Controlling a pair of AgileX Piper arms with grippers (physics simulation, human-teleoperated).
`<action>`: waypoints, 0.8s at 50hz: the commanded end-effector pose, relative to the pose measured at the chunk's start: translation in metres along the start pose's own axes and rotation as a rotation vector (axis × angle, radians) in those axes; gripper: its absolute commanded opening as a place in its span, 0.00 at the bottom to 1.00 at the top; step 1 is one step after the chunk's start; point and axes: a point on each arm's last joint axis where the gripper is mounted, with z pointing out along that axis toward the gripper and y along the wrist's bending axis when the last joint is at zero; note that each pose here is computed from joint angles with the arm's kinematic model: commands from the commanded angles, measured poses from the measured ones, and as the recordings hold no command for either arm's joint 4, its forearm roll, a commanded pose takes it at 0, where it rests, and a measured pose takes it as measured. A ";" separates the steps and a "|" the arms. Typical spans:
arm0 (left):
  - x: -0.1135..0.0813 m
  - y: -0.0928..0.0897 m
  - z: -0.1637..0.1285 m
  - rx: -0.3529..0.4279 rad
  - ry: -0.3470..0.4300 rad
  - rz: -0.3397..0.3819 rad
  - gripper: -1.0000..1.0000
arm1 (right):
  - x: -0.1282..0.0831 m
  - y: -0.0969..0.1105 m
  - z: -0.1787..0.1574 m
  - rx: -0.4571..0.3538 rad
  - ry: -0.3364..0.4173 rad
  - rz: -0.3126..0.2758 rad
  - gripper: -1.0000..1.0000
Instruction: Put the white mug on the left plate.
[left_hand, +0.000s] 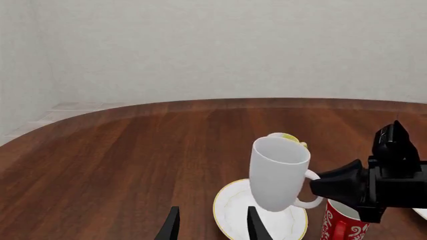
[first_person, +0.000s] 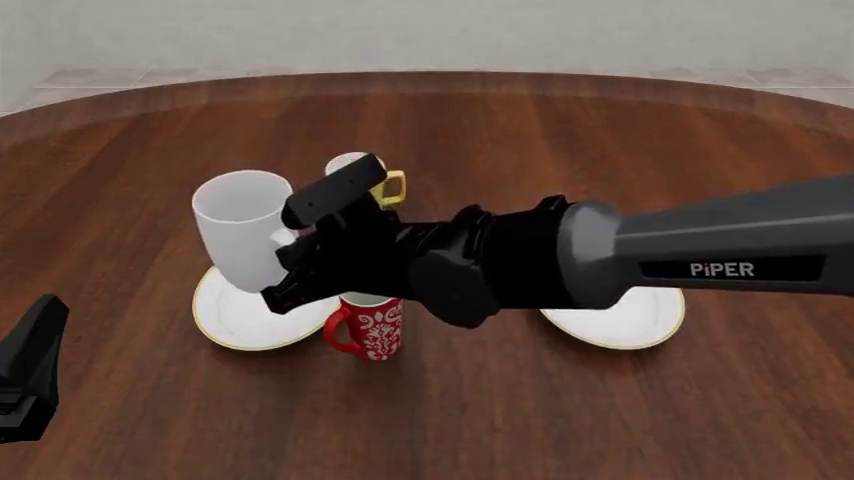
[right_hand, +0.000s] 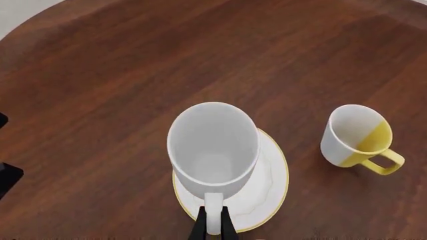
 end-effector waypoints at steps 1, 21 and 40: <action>0.000 0.000 0.000 0.000 0.000 0.000 1.00 | -0.001 0.000 -0.001 0.000 -0.006 0.006 0.00; 0.000 0.000 0.000 0.000 0.000 0.000 1.00 | -0.002 -0.007 0.000 0.015 -0.016 0.033 0.00; 0.000 0.000 0.000 0.000 0.000 0.000 1.00 | -0.006 -0.009 -0.003 0.017 -0.029 0.060 1.00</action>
